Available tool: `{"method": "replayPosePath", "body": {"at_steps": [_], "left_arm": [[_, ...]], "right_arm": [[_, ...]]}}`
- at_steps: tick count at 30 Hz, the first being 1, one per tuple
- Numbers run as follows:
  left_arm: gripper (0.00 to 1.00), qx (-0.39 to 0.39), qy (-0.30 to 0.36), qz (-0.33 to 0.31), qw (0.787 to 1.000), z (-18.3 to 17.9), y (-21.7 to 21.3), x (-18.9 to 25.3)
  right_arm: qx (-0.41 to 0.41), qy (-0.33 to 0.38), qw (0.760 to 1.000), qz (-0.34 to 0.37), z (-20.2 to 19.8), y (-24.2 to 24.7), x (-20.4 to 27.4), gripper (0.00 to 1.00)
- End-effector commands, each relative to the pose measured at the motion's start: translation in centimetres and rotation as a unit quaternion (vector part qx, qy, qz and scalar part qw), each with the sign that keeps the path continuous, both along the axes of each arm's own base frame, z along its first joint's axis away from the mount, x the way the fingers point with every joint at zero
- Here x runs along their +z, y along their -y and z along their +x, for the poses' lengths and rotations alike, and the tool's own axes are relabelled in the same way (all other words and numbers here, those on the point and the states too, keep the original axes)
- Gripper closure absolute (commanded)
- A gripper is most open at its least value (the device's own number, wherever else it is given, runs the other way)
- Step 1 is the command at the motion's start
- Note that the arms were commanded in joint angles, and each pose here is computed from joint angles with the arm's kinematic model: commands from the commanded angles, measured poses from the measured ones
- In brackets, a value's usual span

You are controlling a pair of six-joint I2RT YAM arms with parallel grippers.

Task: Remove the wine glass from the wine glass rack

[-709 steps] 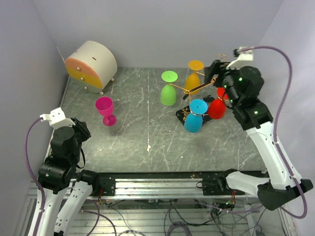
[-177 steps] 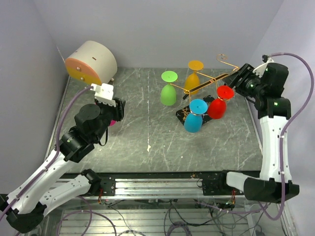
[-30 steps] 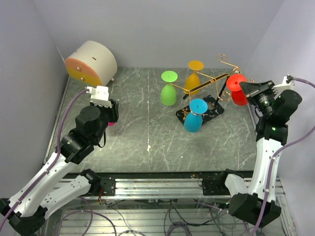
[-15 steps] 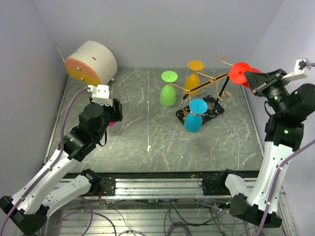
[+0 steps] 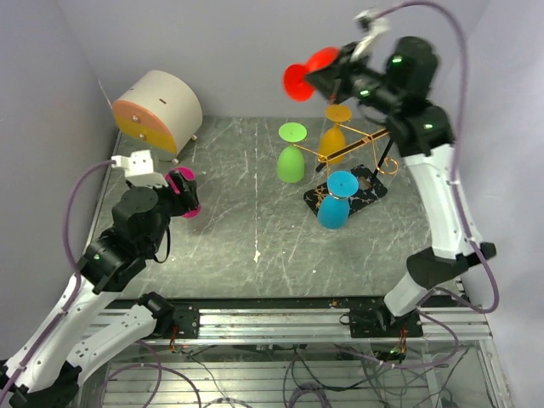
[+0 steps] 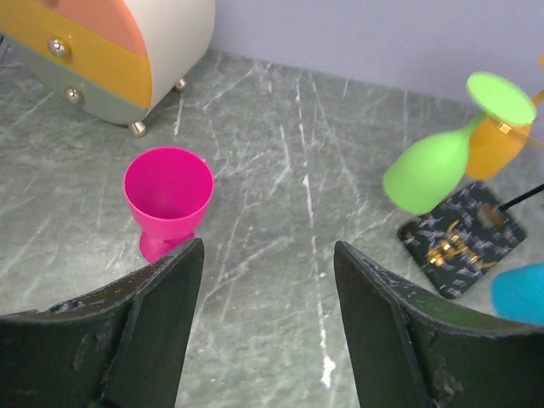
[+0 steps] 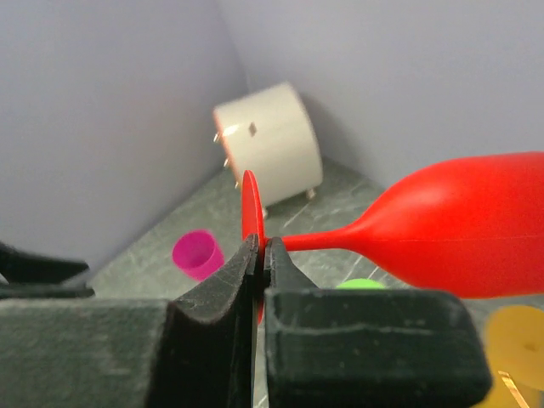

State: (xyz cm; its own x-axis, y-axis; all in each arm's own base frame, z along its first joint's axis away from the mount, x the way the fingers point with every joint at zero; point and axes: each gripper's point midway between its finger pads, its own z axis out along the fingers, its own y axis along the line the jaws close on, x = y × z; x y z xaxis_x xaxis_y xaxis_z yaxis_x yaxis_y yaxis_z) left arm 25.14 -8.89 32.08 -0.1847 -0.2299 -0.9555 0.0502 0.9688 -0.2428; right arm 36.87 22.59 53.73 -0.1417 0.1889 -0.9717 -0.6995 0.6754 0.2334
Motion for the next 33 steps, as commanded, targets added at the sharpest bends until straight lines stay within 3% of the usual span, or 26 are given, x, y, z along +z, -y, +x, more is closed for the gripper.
{"method": "replayPosePath", "body": {"at_steps": [1,3,8,14,19,24,29,33], "left_arm": [[0.25,0.056,-0.02,-0.109,0.992,-2.0,-1.9,3.2],[0.23,0.062,-0.032,-0.143,0.987,-3.0,-2.1,4.3],[0.21,0.036,-0.049,-0.189,0.98,-5.0,-1.8,6.2],[0.2,0.003,-0.072,-0.24,0.968,-6.9,-0.9,6.1],[0.17,-0.054,-0.14,-0.291,0.945,-7.7,2.7,3.5],[0.18,-0.09,-0.181,-0.335,0.92,-7.5,5.6,1.2],[0.19,-0.118,-0.205,-0.374,0.897,-7.4,7.8,-0.3],[0.2,-0.111,-0.211,-0.387,0.891,-7.1,8.0,-1.1]], "right_arm": [[0.03,0.083,0.991,-0.102,-3.2,-7.5,-1.6,1.0],[0.003,0.125,0.982,-0.142,-4.1,-9.9,-3.0,1.0],[0.048,0.194,0.961,-0.192,-8.7,-15.0,-7.5,1.0],[0.024,0.272,0.94,-0.206,-12.2,-15.6,-10.5,1.0],[0.015,0.348,0.915,-0.204,-15.2,-14.7,-14.4,1.0],[0.009,0.368,0.908,-0.2,-17.3,-14.8,-17.4,1.0],[-0.007,0.397,0.886,-0.24,-18.9,-15.8,-20.3,1.0],[-0.007,0.404,0.88,-0.249,-19.6,-16.6,-21.6,1.0]]}}
